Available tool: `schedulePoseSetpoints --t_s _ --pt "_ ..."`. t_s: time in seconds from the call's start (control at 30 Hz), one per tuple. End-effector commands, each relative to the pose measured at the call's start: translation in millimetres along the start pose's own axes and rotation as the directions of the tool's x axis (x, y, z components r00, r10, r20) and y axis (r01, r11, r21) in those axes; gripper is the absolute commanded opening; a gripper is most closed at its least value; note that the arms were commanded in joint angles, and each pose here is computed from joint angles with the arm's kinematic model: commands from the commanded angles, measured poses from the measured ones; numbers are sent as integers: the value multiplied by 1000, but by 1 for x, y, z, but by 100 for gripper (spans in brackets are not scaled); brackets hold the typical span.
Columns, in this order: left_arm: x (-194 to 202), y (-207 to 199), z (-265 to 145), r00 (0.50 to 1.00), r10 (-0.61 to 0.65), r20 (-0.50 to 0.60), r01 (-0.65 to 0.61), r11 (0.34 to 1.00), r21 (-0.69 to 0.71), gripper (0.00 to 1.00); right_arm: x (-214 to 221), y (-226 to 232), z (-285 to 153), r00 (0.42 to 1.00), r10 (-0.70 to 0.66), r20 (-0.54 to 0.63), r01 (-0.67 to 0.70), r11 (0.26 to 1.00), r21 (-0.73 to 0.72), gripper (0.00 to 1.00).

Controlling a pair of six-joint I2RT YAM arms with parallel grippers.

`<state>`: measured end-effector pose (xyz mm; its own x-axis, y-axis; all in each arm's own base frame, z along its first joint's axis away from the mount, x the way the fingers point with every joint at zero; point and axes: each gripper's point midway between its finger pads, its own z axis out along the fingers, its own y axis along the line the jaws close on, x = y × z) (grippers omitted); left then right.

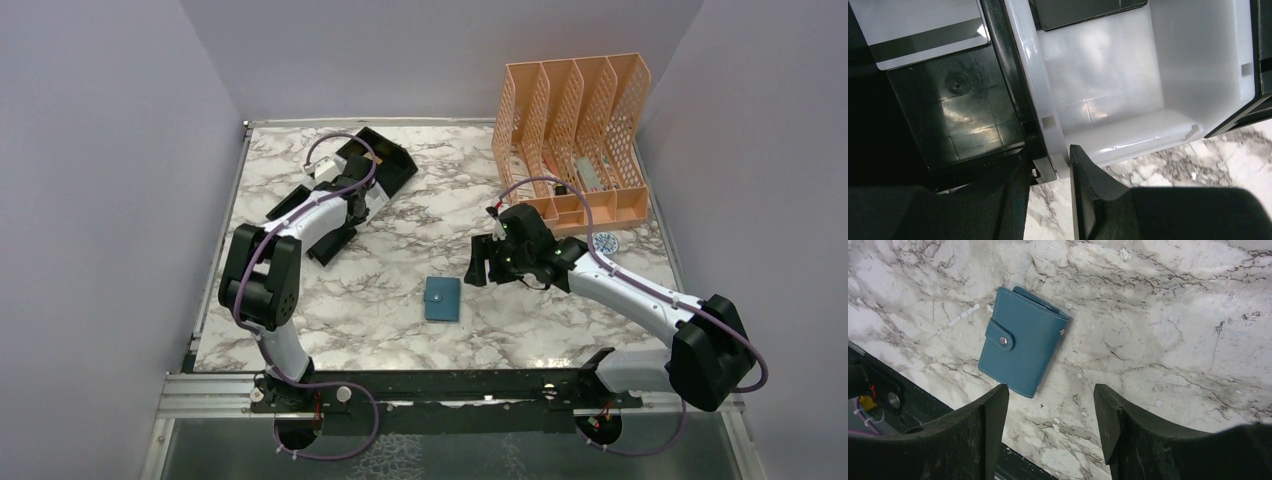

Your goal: Take the credit cards out of the card holder

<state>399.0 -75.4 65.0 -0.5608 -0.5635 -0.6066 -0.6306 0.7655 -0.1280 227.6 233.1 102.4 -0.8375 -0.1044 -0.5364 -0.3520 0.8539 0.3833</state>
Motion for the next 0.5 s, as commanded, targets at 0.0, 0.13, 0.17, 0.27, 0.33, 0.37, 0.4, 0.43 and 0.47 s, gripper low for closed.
schedulePoseSetpoints --t_s 0.0,0.13,0.17,0.27,0.33,0.37,0.4,0.43,0.47 --pt "26 -10 -17 991 135 -15 -134 990 47 31 -10 -6 3 999 16 42 -18 999 44 64" --pt "43 -17 -27 981 196 -12 -194 977 86 31 -11 -12 0 997 32 67 -37 997 75 64" --pt "47 -19 -29 978 208 -14 -205 974 97 31 -11 -13 -1 997 36 74 -42 996 80 64" --pt "62 -26 -36 964 267 -19 -261 953 152 29 -12 -16 -5 994 51 98 -60 994 93 64" --pt "73 -30 -39 948 318 -9 -311 934 175 29 -13 -19 -7 992 59 116 -71 992 107 64" --pt "78 -30 -40 941 338 -7 -332 926 180 29 -14 -20 -8 990 63 126 -77 991 113 64" --pt "82 -31 -41 933 359 -3 -352 917 189 29 -14 -22 -9 989 66 134 -83 989 122 64" --pt "86 -32 -42 926 377 0 -370 908 195 29 -15 -23 -11 987 71 143 -89 988 127 64" --pt "89 -34 -44 919 393 4 -385 899 206 29 -15 -24 -12 986 75 150 -95 987 133 64"
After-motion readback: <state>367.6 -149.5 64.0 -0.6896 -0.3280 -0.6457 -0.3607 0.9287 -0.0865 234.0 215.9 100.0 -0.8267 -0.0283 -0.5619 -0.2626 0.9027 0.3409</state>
